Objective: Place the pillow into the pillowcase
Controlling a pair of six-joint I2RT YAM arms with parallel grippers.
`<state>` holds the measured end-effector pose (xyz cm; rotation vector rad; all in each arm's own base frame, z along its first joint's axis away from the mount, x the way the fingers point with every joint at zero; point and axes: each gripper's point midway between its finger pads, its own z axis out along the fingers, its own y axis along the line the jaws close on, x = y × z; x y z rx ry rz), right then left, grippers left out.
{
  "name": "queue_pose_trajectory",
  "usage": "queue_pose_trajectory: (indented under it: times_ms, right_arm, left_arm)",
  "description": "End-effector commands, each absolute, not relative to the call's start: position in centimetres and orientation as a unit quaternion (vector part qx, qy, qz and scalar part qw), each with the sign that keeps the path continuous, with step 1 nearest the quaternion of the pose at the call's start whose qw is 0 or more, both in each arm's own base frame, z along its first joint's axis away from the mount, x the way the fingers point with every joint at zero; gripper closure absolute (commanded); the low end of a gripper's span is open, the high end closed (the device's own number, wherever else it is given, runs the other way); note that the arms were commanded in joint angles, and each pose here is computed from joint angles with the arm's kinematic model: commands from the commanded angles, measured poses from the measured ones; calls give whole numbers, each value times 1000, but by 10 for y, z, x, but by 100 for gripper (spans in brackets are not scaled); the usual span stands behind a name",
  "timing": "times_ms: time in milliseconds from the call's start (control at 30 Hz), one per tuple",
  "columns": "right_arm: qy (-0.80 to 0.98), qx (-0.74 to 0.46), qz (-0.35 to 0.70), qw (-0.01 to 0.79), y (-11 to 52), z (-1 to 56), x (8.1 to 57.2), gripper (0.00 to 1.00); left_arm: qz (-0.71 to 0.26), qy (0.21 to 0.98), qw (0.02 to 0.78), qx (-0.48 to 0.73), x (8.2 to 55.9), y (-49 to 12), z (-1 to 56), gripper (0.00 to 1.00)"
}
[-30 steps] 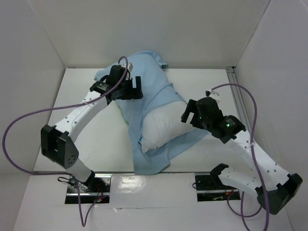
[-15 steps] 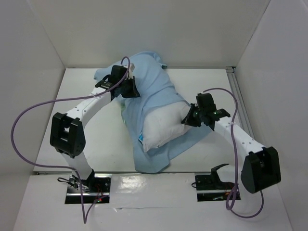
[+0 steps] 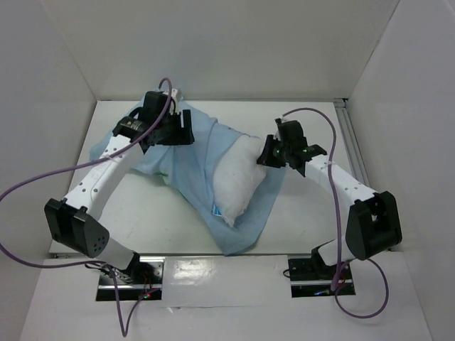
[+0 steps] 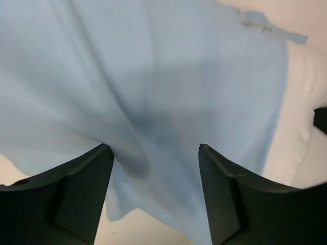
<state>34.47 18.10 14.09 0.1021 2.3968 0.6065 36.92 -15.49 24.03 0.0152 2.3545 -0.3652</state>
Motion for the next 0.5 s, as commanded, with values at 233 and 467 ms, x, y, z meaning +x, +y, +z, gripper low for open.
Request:
queue_pose_trajectory:
  times_ms: [233, 467]
  right_arm:
    - [878, 102, 266, 385, 150, 205, 351, 0]
    - [876, 126, 295, 359, 133, 199, 316, 0]
  left_arm:
    - [-11, 900, 407, 154, 341, -223, 287, 19]
    - [26, 901, 373, 221, 325, -251, 254, 17]
